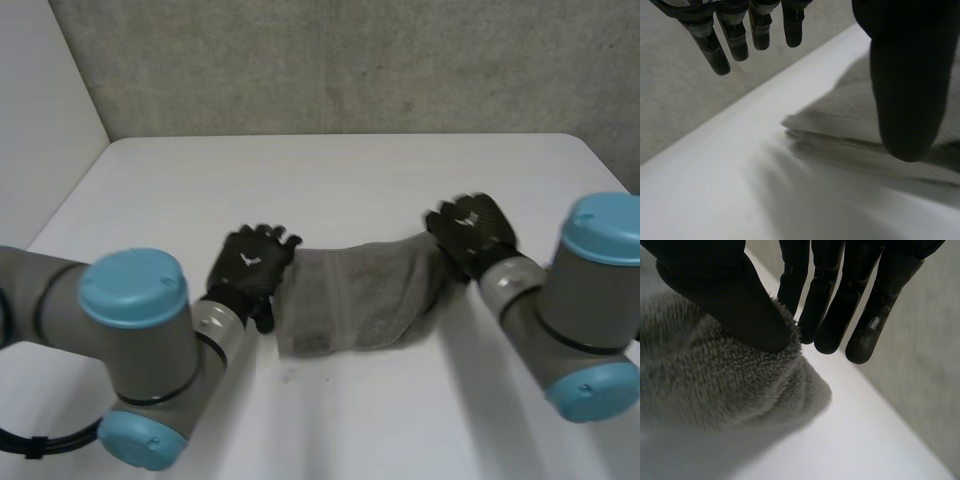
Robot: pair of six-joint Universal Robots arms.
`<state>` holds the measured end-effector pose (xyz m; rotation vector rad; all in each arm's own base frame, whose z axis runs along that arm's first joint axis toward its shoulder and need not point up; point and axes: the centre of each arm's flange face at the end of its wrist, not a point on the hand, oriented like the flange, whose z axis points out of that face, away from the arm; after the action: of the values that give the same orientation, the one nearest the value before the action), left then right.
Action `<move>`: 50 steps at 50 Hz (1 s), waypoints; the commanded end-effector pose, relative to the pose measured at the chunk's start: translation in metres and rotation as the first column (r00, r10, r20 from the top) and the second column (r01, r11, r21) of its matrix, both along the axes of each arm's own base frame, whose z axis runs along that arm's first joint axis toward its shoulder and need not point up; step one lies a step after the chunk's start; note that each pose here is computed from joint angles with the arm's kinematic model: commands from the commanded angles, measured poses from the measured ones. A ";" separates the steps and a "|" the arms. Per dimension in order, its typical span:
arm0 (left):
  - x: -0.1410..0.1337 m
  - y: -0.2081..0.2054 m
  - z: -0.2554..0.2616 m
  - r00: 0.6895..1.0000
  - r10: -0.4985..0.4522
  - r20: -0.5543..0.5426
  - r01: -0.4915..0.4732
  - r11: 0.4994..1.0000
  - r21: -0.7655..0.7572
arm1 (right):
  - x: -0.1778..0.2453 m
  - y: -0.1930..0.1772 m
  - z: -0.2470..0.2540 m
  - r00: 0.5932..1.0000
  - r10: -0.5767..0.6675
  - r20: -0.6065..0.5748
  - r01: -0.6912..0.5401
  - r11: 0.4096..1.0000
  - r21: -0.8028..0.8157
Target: Fold the towel.
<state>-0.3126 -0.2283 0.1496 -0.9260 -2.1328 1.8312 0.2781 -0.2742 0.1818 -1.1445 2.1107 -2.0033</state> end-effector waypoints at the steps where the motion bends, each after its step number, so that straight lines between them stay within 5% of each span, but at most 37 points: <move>1: 0.036 -0.019 0.053 0.988 0.138 -0.075 -0.145 0.983 -0.111 | 0.081 0.052 0.026 0.969 0.244 0.045 -0.238 0.965 -0.107; 12: 0.081 -0.036 0.098 0.951 0.268 -0.155 -0.297 0.933 -0.204 | 0.127 0.106 -0.042 0.898 0.439 -0.021 -0.438 0.898 0.045; 19: 0.075 -0.034 0.098 0.956 0.248 -0.158 -0.277 0.939 -0.204 | 0.119 0.102 -0.032 0.921 0.388 -0.019 -0.387 0.920 0.057; 27: 0.034 -0.027 0.092 0.966 0.126 -0.226 -0.166 0.971 -0.170 | 0.076 0.065 0.025 0.966 0.152 0.209 -0.171 0.982 0.079; 33: 0.000 -0.030 0.085 0.949 0.062 -0.310 -0.102 0.988 -0.113 | 0.031 0.030 0.043 0.902 -0.024 0.431 -0.071 0.977 0.202; 38: -0.036 -0.027 0.063 0.929 -0.012 -0.369 0.003 1.000 -0.026 | 0.004 0.005 0.038 0.877 -0.084 0.473 -0.067 0.953 0.294; 50: -0.039 -0.026 -0.007 0.964 0.005 -0.265 0.041 0.985 0.170 | 0.015 -0.014 -0.012 0.900 -0.089 0.428 -0.131 0.879 0.459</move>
<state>-0.3564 -0.2557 0.1760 -0.5837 -1.9626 1.7148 0.2821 -0.2784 0.1984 -0.5316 2.0972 -1.5018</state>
